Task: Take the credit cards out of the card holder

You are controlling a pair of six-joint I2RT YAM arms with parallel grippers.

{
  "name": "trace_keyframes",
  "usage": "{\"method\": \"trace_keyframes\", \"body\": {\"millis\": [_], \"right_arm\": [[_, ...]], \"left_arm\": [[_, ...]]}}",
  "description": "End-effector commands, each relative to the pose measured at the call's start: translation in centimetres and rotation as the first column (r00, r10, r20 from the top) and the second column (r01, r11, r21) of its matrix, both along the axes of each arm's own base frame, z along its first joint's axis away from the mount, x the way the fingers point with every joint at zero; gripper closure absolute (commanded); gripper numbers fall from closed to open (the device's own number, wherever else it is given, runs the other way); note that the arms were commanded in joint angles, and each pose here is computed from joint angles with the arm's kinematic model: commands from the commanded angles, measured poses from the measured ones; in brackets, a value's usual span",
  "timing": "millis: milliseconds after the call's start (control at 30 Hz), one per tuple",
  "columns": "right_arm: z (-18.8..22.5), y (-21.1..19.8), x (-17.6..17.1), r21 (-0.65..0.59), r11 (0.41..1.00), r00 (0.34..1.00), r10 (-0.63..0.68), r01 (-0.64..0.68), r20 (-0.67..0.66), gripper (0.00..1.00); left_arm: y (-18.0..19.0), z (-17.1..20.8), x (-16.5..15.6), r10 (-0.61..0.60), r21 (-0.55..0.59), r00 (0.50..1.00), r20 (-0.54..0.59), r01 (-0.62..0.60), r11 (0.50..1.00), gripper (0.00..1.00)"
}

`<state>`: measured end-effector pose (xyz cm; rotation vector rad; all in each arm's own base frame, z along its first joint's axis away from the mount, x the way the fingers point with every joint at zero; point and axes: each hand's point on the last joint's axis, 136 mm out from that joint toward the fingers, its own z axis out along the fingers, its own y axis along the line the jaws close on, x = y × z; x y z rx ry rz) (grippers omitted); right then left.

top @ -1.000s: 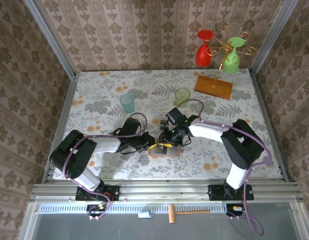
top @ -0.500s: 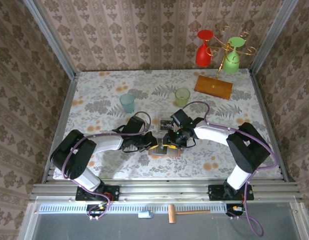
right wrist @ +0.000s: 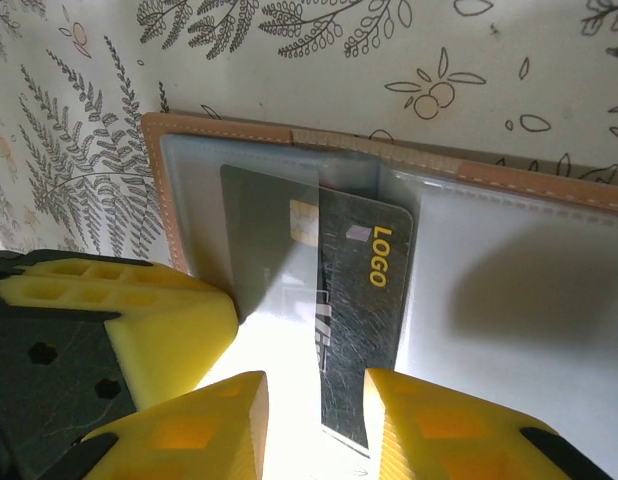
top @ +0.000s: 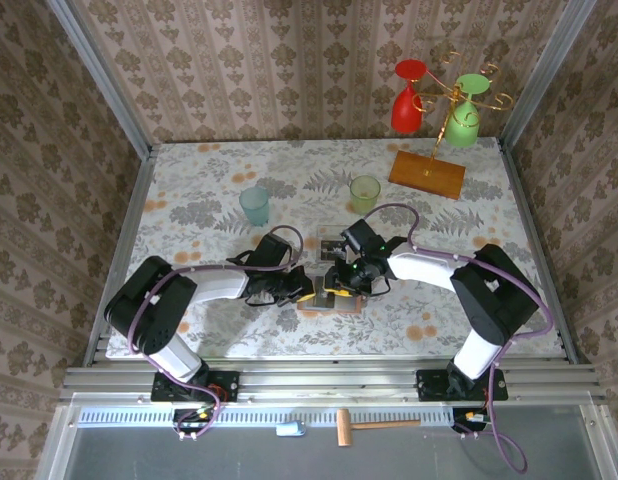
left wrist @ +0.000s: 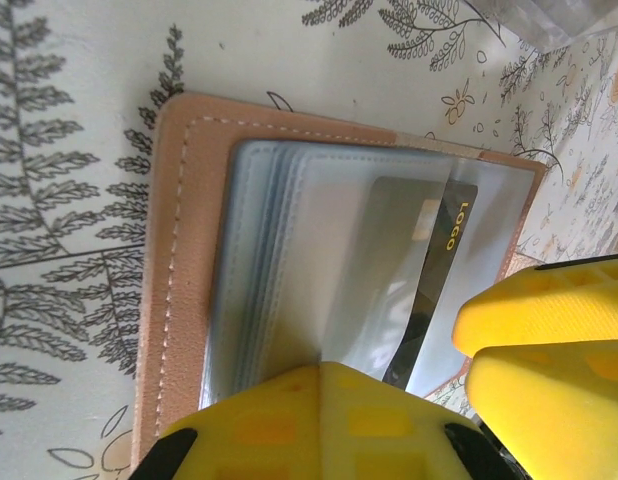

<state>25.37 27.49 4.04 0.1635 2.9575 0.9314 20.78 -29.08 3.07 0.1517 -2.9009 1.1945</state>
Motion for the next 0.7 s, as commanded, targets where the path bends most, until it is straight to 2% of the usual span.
{"method": "trace_keyframes", "body": {"millis": [0,433,667], "right_arm": [[-1.1,-0.2,-0.4,-0.001,1.000,0.999,-0.006,0.006,-0.039,0.69],[-0.4,-0.3,-0.3,0.007,1.000,1.000,-0.011,0.011,-0.022,0.70],[0.5,-0.6,-0.1,0.002,1.000,1.000,-0.014,0.014,-0.001,0.70]], "left_arm": [[0.4,-1.2,-0.5,-0.014,0.047,1.000,-0.026,0.015,0.999,0.93],[0.6,-1.1,-0.7,-0.019,0.053,0.999,-0.032,0.021,0.998,0.94],[-0.3,1.4,0.3,-0.028,0.019,0.999,0.015,0.028,0.999,0.94]]}}
